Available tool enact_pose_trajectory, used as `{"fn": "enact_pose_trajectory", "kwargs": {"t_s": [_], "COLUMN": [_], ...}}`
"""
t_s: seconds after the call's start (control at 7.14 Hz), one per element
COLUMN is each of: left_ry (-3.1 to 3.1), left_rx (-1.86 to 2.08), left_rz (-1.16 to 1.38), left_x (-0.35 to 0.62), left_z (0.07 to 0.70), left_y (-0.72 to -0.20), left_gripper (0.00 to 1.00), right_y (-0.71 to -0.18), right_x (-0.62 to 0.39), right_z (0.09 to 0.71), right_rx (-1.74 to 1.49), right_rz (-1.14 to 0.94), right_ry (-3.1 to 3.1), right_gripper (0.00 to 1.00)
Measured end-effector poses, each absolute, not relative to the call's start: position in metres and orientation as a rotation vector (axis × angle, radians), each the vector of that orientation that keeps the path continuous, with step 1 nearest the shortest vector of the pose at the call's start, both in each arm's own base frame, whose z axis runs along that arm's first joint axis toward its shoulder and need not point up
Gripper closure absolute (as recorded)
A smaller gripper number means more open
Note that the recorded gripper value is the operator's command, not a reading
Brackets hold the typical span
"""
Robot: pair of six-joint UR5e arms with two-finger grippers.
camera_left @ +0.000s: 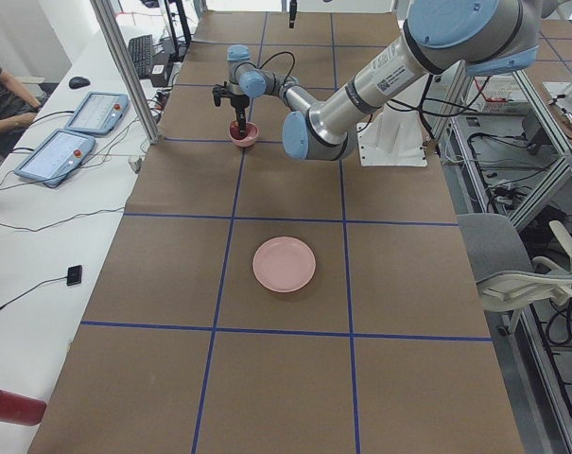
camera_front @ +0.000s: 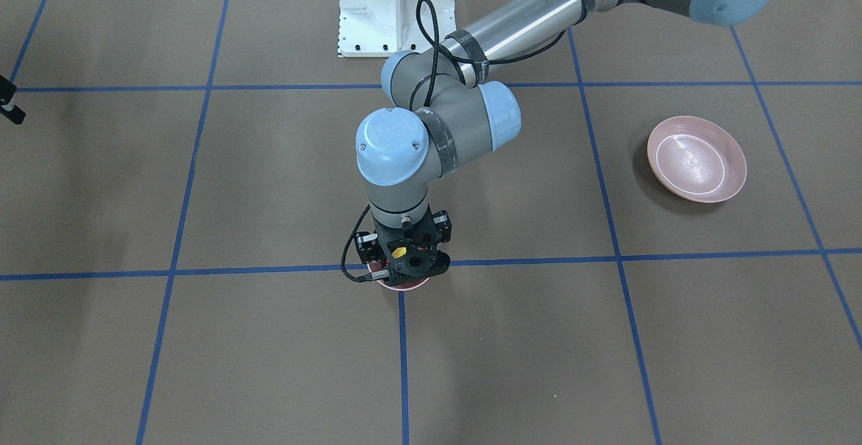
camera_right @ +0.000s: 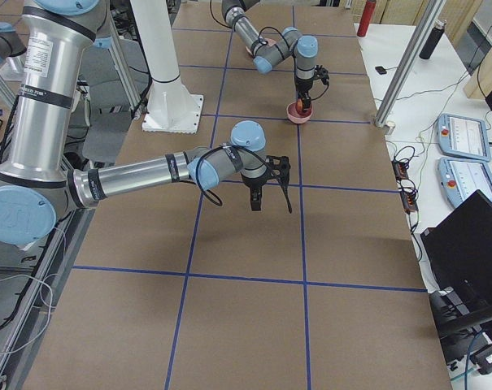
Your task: Move apple from plate to bowl
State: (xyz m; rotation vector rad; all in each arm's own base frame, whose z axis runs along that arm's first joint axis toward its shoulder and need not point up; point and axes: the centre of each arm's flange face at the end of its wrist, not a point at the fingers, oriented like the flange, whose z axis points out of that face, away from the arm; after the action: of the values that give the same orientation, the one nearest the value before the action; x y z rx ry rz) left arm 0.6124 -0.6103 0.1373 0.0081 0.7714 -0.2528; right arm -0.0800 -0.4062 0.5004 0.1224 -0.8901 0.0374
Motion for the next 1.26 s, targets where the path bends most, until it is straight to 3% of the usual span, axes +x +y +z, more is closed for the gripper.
{"fn": "enact_pose_trajectory", "kwargs": {"t_s": [0.7,0.98,1.26], "left_ry": [0.817,0.828,0.8], "left_rx": [0.035,0.063,0.14], "left_rz": [-0.247,-0.24,-0.131], "left_x": [0.596,0.529,0.416], "left_z": [0.136,0.16,0.225], "left_y": [-0.598,-0.571,-0.521], "left_gripper": [0.03,0.03,0.02], "right_y": [-0.407,-0.407,-0.407], "right_x": [-0.08,-0.08,-0.079], "right_z": [0.5,0.5,0.502], "right_rx": [0.123,0.124,0.125], "right_rz": [0.037,0.037,0.036], "right_ry": [-0.89,-0.89,-0.889], "right_gripper": [0.01,0.01,0.01]}}
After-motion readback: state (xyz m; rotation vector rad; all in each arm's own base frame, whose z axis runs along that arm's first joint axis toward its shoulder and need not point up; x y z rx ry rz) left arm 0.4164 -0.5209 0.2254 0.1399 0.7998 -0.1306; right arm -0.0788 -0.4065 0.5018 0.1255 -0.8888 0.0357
